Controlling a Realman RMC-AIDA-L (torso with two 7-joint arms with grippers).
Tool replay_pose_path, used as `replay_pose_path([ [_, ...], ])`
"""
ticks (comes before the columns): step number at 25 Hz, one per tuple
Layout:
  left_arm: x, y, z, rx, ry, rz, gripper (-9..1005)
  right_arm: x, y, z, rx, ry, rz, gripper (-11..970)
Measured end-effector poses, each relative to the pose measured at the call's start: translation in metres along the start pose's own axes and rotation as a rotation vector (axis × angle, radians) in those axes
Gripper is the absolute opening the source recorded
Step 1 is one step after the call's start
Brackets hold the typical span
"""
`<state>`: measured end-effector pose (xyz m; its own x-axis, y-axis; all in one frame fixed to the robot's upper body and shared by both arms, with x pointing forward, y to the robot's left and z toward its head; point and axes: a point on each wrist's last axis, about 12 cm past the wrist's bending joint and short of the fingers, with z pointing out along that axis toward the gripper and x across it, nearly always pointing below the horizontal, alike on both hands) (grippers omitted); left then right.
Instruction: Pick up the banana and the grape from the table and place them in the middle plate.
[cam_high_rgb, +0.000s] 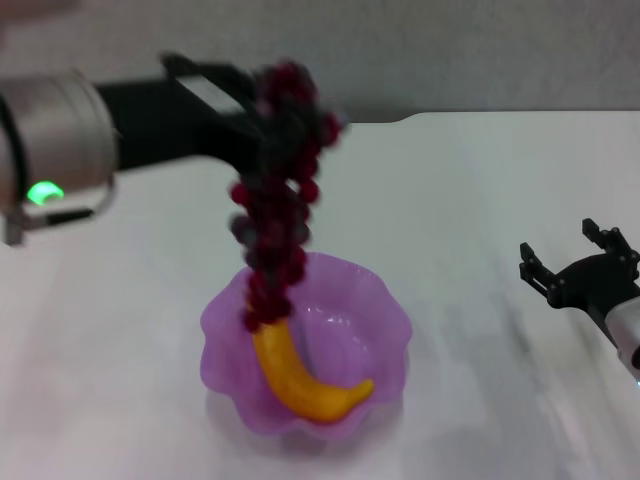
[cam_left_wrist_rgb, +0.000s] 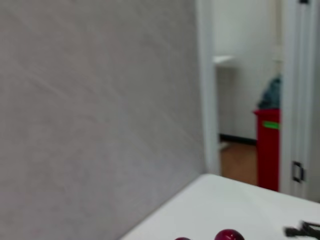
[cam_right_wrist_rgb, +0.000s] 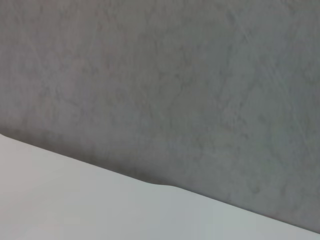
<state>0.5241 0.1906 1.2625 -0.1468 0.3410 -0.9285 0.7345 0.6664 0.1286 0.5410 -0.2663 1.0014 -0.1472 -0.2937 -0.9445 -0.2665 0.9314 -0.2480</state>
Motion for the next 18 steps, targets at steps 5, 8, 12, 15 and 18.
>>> replay_pose_path([
  [5,0.016,-0.014,0.029,0.088,0.078,0.021,412,-0.002,0.0,0.001,-0.002,-0.005,-0.001,877],
  [8,0.029,-0.016,0.046,0.099,0.11,0.013,410,-0.002,0.0,0.002,-0.003,-0.007,-0.002,877],
  [12,0.046,-0.016,0.061,0.072,0.115,-0.007,410,-0.003,0.001,0.003,-0.004,-0.009,-0.002,877],
  [15,0.059,-0.016,0.069,0.038,0.132,-0.002,409,-0.003,0.0,0.003,-0.004,-0.009,-0.003,877],
  [18,0.073,-0.014,0.077,0.008,0.148,-0.001,408,-0.003,0.0,0.003,-0.004,-0.009,-0.003,877],
])
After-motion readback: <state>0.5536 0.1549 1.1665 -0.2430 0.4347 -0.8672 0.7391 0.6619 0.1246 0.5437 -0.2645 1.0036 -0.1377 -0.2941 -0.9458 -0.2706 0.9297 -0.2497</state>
